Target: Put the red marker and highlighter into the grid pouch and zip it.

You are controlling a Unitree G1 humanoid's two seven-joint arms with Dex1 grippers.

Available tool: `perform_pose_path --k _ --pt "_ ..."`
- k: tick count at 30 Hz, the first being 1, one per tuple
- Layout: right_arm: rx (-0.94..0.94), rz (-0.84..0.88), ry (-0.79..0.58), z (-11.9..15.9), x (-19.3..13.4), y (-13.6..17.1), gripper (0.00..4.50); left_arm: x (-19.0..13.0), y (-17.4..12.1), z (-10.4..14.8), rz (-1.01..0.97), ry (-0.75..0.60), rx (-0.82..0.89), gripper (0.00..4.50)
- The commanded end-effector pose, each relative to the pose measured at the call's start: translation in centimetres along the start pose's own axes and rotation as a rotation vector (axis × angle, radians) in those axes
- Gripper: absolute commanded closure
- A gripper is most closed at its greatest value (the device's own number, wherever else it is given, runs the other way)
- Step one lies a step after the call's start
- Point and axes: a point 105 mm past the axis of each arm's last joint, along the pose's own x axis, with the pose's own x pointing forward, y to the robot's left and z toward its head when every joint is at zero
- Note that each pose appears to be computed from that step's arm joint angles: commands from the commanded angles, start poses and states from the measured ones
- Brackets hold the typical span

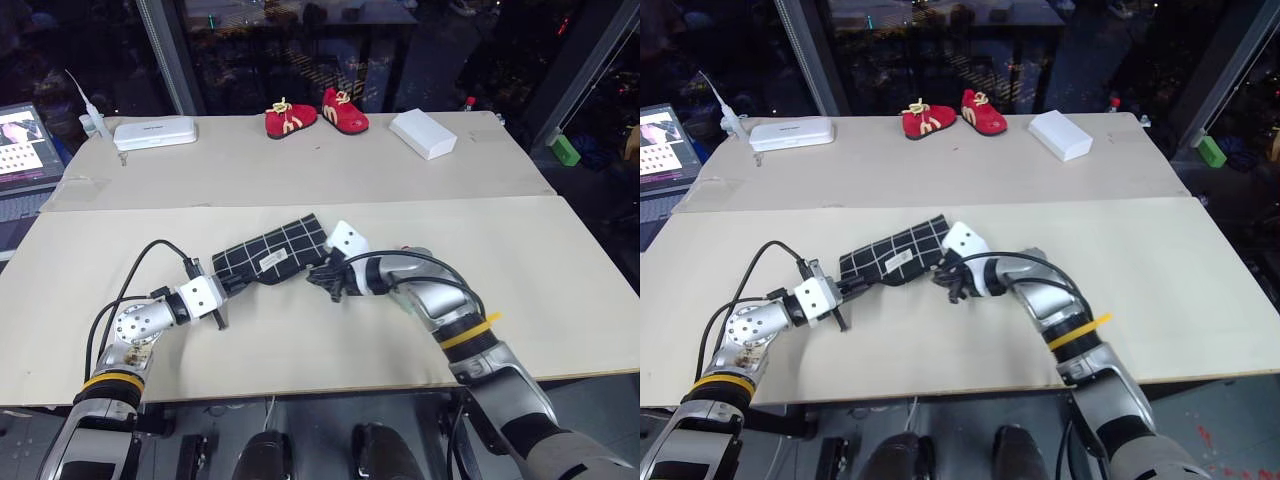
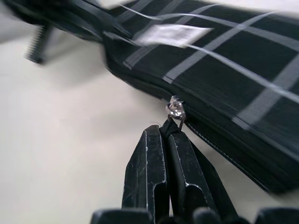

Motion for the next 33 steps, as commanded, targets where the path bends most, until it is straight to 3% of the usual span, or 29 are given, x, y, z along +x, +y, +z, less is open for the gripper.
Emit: perform_pose_path --k 1,11,16,22,33 --pt "-0.101 0.085 -0.008 1.7 1.4 2.0 4.45 0.9 -0.6 0.2 -0.036 -0.007 -0.002 4.5" --pt "-0.126 0.0 0.019 1.9 3.7 0.7 4.45 1.3 -0.8 0.4 -0.049 -0.025 -0.01 4.5" --pt "-0.125 -0.155 0.048 1.6 2.1 -3.5 4.45 1.5 -1.1 0.9 -0.052 -0.039 -0.013 4.5" --pt "-0.124 -0.231 0.045 1.9 0.4 -5.9 4.45 1.6 -1.3 1.1 -0.052 -0.044 -0.026 4.5" --pt "-0.167 -0.039 0.063 1.0 3.1 -0.6 4.45 1.6 -0.9 1.1 -0.026 -0.046 -0.043 4.5"
